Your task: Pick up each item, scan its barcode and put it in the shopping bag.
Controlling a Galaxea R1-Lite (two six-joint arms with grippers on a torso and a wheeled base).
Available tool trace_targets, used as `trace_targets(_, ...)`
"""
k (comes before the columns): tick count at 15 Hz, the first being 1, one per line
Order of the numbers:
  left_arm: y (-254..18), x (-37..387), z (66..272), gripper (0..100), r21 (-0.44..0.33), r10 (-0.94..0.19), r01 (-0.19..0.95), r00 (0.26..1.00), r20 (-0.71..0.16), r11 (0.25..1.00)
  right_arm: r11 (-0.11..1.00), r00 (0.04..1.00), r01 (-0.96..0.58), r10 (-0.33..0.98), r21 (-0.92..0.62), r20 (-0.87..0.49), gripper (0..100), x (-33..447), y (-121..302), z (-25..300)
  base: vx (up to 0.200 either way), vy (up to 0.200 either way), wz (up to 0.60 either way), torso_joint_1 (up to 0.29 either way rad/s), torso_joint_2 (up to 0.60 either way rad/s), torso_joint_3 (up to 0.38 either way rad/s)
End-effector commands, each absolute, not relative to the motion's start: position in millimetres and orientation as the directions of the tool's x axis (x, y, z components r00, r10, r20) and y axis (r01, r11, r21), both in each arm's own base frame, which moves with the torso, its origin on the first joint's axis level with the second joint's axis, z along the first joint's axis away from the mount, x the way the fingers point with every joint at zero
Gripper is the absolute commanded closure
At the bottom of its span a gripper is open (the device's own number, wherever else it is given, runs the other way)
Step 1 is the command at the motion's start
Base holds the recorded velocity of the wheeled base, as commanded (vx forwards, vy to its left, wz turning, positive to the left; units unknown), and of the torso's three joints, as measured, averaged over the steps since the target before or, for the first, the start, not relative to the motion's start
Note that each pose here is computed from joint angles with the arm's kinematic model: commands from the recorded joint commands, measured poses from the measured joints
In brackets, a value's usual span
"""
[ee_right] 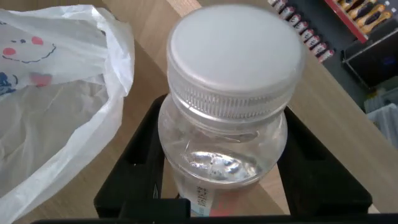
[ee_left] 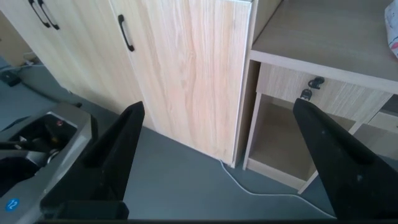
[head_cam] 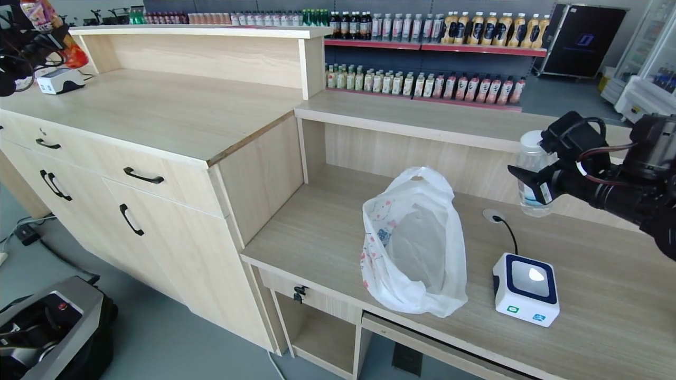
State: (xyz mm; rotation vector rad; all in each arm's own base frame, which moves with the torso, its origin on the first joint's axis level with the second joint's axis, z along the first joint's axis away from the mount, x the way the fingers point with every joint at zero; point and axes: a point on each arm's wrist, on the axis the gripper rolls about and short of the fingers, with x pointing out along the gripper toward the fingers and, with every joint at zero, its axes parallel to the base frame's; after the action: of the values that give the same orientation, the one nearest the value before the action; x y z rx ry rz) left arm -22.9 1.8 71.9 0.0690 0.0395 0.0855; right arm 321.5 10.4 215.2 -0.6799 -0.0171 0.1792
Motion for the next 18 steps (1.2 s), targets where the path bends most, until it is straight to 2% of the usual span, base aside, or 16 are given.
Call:
trace_targets(1, 1.8, -22.8, 71.9, 0, 0.07, 0.087, -0.085, 0.996, -0.037, 0.994, 0.739, 0.972, -0.224, 0.219, -0.635, -0.087, 100, 332.7, 13.5, 194.4, 0.0, 0.0, 0.0, 0.0, 0.0, 0.0)
trace_targets(4, 1.8, -22.8, 71.9, 0, 0.07, 0.087, -0.085, 0.996, -0.037, 0.994, 0.69, 0.94, -0.314, 0.324, -0.652, -0.11, 100, 338.8, 16.1, 182.7, 0.0, 0.0, 0.0, 0.0, 0.0, 0.0)
trace_targets(8, 1.8, -22.8, 71.9, 0, 0.07, 0.087, -0.085, 0.996, -0.037, 0.994, 0.563, 0.89, -0.385, 0.437, -0.731, -0.132, 100, 346.2, 15.8, 171.2, 0.0, 0.0, 0.0, 0.0, 0.0, 0.0)
trace_targets(12, 1.8, -22.8, 71.9, 0, 0.07, 0.087, -0.085, 0.996, -0.037, 0.994, 0.479, 0.871, -0.402, 0.463, -0.78, -0.164, 100, 352.8, -2.4, 158.5, 0.0, 0.0, 0.0, 0.0, 0.0, 0.0)
trace_targets(18, 1.8, -22.8, 71.9, 0, 0.07, 0.087, -0.085, 0.996, -0.037, 0.994, 0.449, 0.838, -0.461, 0.505, -0.765, -0.208, 100, 352.6, -9.1, 152.5, 0.0, 0.0, 0.0, 0.0, 0.0, 0.0)
